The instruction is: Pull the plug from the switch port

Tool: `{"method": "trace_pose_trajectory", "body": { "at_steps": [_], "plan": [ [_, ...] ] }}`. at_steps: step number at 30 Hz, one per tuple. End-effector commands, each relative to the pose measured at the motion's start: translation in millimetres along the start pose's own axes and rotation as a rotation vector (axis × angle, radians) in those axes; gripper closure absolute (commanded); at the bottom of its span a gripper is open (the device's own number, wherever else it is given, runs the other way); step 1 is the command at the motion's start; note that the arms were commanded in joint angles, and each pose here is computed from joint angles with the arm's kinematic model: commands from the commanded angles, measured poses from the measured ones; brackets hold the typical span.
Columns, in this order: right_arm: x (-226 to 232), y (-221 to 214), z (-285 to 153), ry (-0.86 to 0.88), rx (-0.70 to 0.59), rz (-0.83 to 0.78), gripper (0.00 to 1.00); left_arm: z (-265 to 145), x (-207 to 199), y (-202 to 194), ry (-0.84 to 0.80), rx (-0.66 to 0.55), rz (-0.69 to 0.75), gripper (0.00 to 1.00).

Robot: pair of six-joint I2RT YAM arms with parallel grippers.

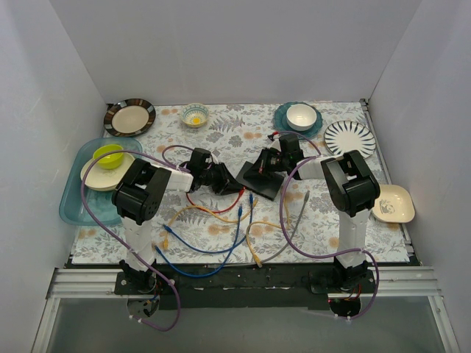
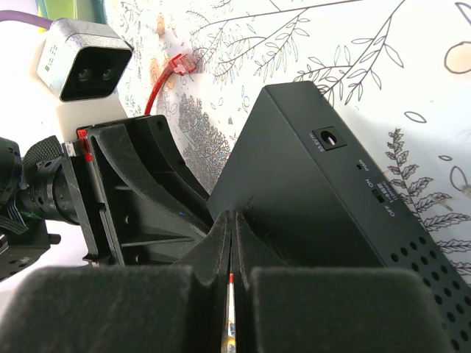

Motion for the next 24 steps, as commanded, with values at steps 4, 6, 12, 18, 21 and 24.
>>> {"method": "trace_pose_trajectory", "body": {
  "at_steps": [4, 6, 12, 18, 21, 24],
  "plan": [
    [-39, -40, 1, -0.210, 0.106, 0.072, 0.99, 10, 54, -7, 0.248, -0.054, -0.056, 1.00],
    [-40, -39, 2, -0.212, 0.105, 0.076, 0.99, 9, 56, -9, 0.246, -0.042, -0.050, 1.00],
    [-41, -38, 3, -0.212, 0.106, 0.080, 0.99, -3, 63, -20, 0.254, -0.024, -0.039, 1.00],
    [-41, -37, 4, -0.216, 0.105, 0.080, 0.99, -18, 74, -35, 0.267, -0.003, -0.058, 1.00],
    [-42, -36, 2, -0.221, 0.102, 0.080, 0.99, -26, 73, -40, 0.261, -0.016, -0.042, 1.00],
    [-43, -37, -1, -0.231, 0.100, 0.083, 0.99, -36, 67, -42, 0.264, -0.034, -0.020, 1.00]
  ]
}}
Point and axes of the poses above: each gripper's point midway between its finger pads, its own z axis out along the fingers, its own x axis along the line the jaws close on, y = z × x, the point moved 9 cm from there along -z, back along the fingers, and after that the axes turned 15 degrees about -z, right-handed, at the moved point
